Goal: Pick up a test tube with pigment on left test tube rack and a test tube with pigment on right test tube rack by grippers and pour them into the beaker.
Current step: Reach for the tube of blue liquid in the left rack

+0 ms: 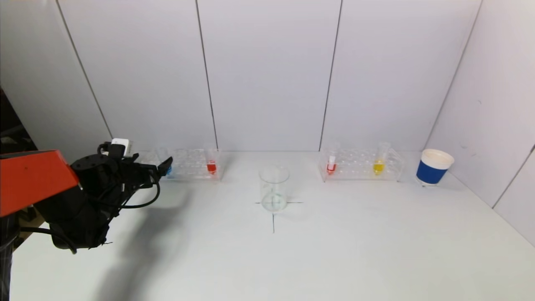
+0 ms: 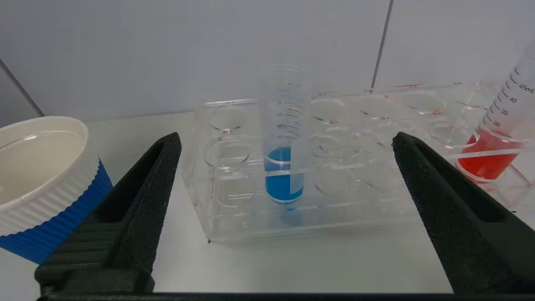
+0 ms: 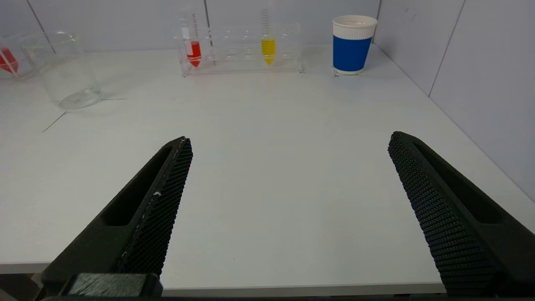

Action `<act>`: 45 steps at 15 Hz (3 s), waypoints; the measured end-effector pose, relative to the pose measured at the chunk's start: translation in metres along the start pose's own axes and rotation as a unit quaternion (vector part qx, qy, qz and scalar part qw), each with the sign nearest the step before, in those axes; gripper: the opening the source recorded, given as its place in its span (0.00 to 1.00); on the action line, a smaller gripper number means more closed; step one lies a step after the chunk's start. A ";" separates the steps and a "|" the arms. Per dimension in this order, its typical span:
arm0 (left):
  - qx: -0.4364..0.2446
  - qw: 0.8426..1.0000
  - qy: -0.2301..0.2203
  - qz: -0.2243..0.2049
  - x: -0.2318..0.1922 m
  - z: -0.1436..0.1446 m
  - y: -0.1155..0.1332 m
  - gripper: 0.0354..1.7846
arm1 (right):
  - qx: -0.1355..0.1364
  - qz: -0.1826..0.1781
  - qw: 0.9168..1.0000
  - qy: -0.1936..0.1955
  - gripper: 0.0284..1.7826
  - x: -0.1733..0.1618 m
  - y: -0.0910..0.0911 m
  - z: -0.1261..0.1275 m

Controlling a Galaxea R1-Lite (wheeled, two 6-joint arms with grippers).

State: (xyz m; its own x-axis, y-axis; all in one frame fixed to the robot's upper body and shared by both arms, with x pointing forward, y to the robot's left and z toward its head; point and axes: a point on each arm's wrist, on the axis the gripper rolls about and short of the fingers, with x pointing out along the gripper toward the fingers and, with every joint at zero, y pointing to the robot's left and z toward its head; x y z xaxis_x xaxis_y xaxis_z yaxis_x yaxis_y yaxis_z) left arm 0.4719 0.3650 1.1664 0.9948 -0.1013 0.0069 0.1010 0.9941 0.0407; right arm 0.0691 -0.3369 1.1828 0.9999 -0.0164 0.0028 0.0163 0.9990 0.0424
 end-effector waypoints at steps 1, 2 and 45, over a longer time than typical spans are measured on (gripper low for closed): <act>0.000 1.000 -0.001 0.000 0.001 -0.001 0.001 0.99 | 0.000 0.000 1.000 0.000 0.96 0.000 0.000 0.000; 0.000 1.000 -0.002 0.001 0.003 -0.001 0.001 0.99 | 0.000 0.000 1.000 0.000 0.96 0.000 0.000 0.000; 0.013 0.999 -0.034 -0.008 0.042 -0.014 -0.001 0.99 | 0.000 0.000 1.000 0.000 0.96 0.000 0.000 0.000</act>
State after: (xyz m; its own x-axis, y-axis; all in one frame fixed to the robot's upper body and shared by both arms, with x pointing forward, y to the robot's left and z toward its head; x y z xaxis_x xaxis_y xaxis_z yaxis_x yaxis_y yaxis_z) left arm 0.5139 0.3605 1.1527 0.9899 -0.1201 0.0749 0.1152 0.9911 0.0673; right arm 0.0691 -0.3369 1.1828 0.9999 -0.0164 0.0028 0.0162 0.9990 0.0428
